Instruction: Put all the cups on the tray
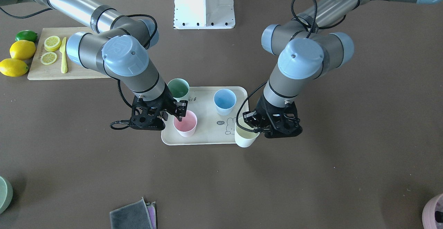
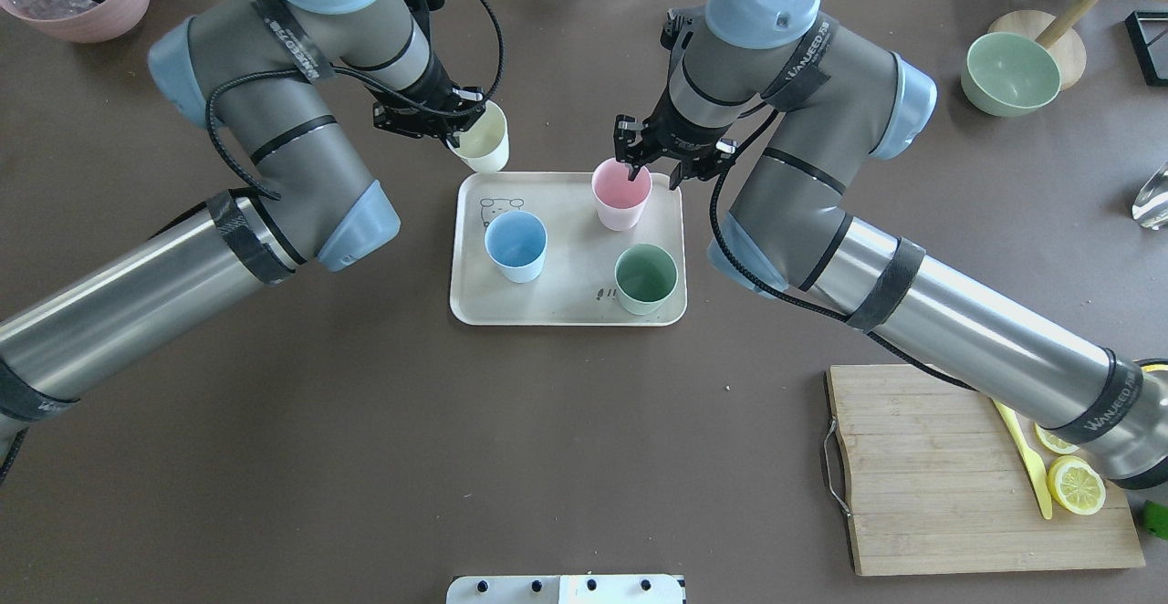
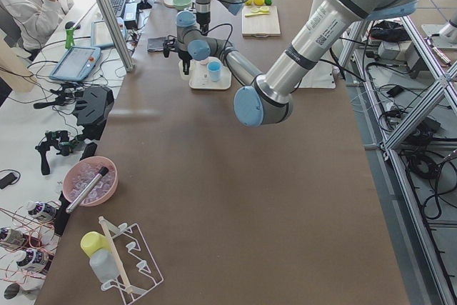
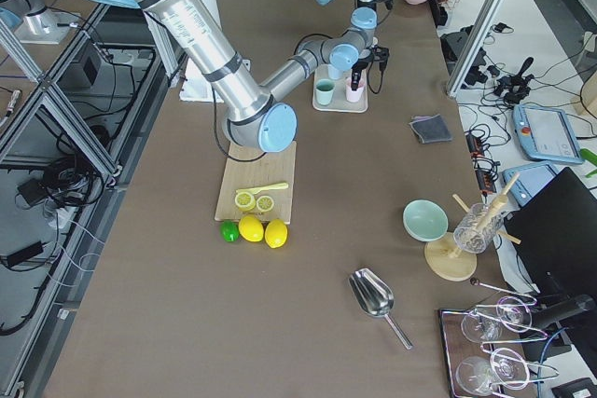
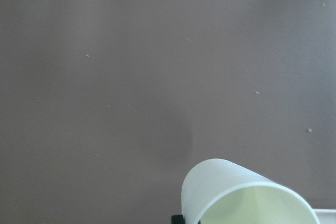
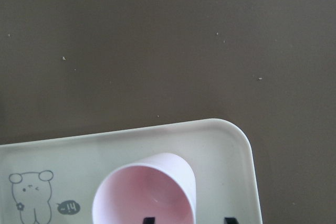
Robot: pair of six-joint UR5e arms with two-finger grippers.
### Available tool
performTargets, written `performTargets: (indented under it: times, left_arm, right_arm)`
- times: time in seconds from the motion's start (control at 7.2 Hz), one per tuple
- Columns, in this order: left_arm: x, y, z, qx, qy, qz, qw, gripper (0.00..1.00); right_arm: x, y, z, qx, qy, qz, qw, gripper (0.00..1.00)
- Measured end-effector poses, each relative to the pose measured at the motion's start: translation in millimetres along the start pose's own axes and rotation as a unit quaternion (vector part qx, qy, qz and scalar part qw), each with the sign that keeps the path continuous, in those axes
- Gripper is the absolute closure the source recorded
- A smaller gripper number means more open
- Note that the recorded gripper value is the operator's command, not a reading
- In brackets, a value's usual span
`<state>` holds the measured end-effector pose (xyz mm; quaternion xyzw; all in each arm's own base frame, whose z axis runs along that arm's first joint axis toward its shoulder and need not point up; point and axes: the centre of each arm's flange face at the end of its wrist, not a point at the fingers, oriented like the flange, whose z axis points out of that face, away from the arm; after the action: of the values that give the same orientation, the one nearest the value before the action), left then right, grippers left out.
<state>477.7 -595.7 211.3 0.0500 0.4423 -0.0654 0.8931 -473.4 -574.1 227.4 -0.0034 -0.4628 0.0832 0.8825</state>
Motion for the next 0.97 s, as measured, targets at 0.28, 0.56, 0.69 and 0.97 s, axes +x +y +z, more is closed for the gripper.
performTargets:
  times: [0.28,0.56,0.69,0.97]
  left_arm:
    - [31,42,25,-0.012,-0.014,0.015,0.9997,0.02]
    - [23,37,23,-0.012,-0.016,0.021,0.9996,0.02]
    - [-7,13,1,-0.013,-0.009,0.028,0.9995,0.02]
    - [-123,-17,-44,-0.01,-0.008,0.071,0.9974,0.02]
  right_arm:
    - [45,-29,-52,-0.005,-0.024,0.001,0.9997,0.0]
    - [87,-47,-79,-0.005,-0.032,-0.003,0.9995,0.0]
    - [104,-55,-87,0.0,-0.03,-0.004,0.9995,0.0]
    - [159,-60,-100,0.011,-0.018,-0.023,0.9995,0.0]
